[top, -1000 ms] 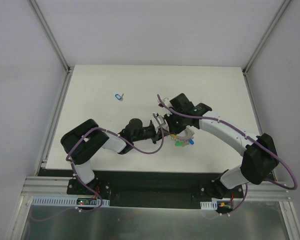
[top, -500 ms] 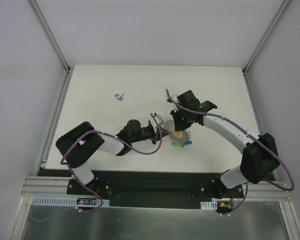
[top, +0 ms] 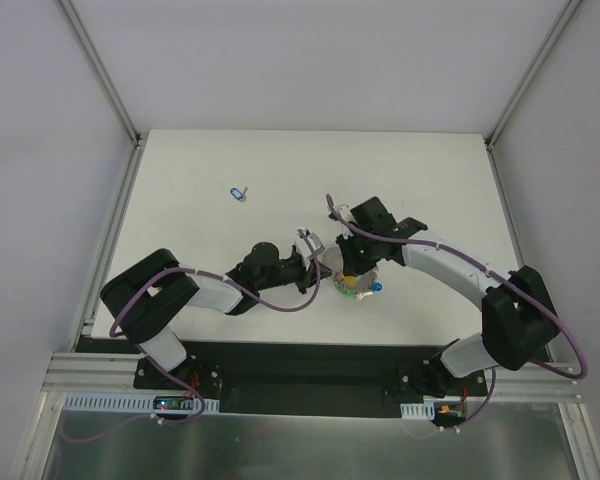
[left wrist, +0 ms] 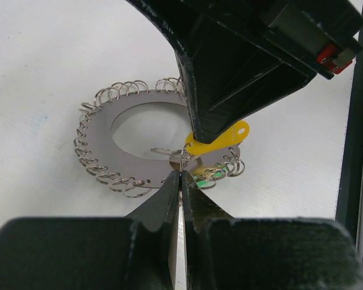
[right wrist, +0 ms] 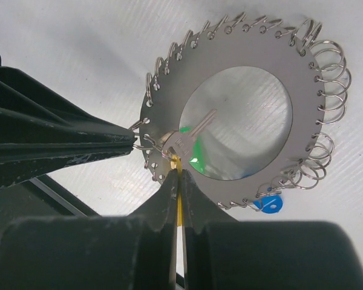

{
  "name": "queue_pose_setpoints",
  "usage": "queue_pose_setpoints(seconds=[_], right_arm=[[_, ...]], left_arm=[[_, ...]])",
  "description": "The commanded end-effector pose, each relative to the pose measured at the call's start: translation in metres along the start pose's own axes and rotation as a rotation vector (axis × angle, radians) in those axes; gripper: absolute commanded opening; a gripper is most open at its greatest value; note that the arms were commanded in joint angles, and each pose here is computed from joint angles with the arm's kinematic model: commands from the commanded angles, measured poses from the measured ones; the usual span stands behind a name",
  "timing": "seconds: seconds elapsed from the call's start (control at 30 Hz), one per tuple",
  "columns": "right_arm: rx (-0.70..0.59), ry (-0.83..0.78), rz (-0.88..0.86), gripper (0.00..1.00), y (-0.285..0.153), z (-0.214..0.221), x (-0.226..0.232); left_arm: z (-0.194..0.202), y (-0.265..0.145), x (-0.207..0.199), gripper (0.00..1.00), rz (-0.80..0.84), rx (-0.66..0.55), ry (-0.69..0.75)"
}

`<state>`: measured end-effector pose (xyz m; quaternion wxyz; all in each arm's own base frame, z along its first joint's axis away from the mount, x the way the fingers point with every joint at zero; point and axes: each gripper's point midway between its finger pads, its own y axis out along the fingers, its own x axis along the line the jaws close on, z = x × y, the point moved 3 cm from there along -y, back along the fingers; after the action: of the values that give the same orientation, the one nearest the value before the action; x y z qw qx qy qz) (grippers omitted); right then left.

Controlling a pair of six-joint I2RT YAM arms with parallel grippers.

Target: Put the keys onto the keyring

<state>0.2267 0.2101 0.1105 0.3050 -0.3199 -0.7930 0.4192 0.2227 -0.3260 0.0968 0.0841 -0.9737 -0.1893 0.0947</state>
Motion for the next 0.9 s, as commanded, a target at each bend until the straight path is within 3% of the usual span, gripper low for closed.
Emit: queue_pose_setpoints(seconds=[0.0,0.23,0.53,0.77,0.87], right_arm=[[-0.024,0.014,-0.011,0.01,-0.001,0.003,0.003],[-0.017,-0.011,-0.041,0.02,0.012,0.004,0.002],[0.028,-0.068,-0.035,0.06,0.032,0.017,-0.006],[0.015,-0.092,-0.003,0.28,0.028,0.020,-0.008],[0.023,-0.116,-0.014,0.32,0.028,0.019,-0.004]], left_arm=[[-0.015,0.004,-0.006,0.00,0.038,-0.067,0.013],[0.026,0.006,-0.005,0.00,0.036,-0.006,-0.053],[0.059,0.004,-0.003,0.00,0.017,-0.019,-0.118],[0.067,-0.001,-0.005,0.00,-0.004,-0.007,-0.088],[0.068,0.000,-0.008,0.00,-0.006,-0.005,-0.080]])
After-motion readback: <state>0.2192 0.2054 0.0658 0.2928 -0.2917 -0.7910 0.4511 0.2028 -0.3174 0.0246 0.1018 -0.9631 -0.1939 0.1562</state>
